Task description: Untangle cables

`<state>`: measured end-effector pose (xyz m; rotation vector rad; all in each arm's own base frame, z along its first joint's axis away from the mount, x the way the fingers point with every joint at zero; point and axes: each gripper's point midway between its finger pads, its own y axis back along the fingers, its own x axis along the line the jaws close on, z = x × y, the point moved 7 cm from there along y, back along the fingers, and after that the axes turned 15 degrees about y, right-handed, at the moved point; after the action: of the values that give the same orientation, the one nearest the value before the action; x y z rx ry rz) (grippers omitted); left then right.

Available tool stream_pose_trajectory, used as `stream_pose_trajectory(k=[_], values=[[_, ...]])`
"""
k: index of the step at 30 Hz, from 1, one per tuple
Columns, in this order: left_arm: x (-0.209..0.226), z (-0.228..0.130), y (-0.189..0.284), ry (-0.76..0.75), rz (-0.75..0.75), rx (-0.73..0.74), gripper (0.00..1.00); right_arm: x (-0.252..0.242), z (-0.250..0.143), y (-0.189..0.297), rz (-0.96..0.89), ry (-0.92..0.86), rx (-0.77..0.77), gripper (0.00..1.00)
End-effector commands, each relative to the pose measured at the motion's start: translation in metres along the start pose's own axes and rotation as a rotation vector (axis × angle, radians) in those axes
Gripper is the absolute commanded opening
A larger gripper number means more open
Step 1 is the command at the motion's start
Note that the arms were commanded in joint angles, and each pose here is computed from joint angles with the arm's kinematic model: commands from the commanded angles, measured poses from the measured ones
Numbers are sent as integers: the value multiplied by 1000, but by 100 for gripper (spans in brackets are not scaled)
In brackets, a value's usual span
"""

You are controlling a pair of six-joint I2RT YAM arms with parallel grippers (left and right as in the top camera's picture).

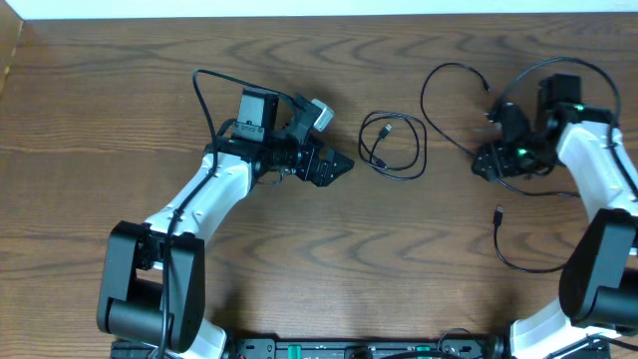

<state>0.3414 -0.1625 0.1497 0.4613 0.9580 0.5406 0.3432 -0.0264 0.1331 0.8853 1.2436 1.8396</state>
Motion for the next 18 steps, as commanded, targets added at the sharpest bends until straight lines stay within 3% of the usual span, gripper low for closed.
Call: stream_pose_trajectory(k=[1,5,11,18], values=[[-3,2,4,-35,-8,-8,98,-4,6,5,26,40,-78,67],[-6,1,4,-33,-44,-3,98,-21,-1,-3,-47,-11,-30,64],[-11,0,4,-25,-90,6,98,-54,-27,-15,-177,-225,94,63],[-10,-4,4,-8,-87,22,98,-77,-47,-16,-188,-320,99,63]])
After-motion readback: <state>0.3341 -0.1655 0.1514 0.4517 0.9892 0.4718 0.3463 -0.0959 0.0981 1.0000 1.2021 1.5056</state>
